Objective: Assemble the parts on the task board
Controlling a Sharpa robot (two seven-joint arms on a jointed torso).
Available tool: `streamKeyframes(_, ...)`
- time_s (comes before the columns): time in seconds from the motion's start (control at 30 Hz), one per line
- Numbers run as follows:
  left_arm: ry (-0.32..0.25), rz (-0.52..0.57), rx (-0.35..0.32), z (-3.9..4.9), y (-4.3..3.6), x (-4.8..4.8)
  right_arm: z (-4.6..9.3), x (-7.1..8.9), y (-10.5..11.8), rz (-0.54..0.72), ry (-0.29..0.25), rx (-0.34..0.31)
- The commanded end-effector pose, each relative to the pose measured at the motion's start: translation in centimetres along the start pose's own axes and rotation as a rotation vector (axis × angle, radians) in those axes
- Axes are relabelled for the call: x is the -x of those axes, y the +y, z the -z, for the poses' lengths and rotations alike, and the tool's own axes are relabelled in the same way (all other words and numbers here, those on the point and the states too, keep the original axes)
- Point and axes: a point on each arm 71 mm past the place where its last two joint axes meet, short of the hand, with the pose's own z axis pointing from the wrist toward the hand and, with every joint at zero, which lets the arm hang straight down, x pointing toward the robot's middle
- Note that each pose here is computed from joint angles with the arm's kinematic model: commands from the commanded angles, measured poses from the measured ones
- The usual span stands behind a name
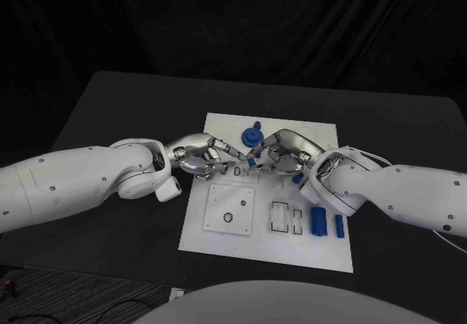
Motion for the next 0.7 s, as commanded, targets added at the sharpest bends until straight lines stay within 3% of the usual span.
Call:
streamKeyframes(0.03, 0.01, 0.01, -0.006, -0.11, -0.06, -0.14, 0.09, 0.04, 0.07, -0.034, -0.023, 0.006)
streamKeyframes(0.7, 0.02, 0.012, -0.016, -0.27, -0.17, -0.29, 0.06, -0.03, -0.03, -0.039, -0.003, 0.006)
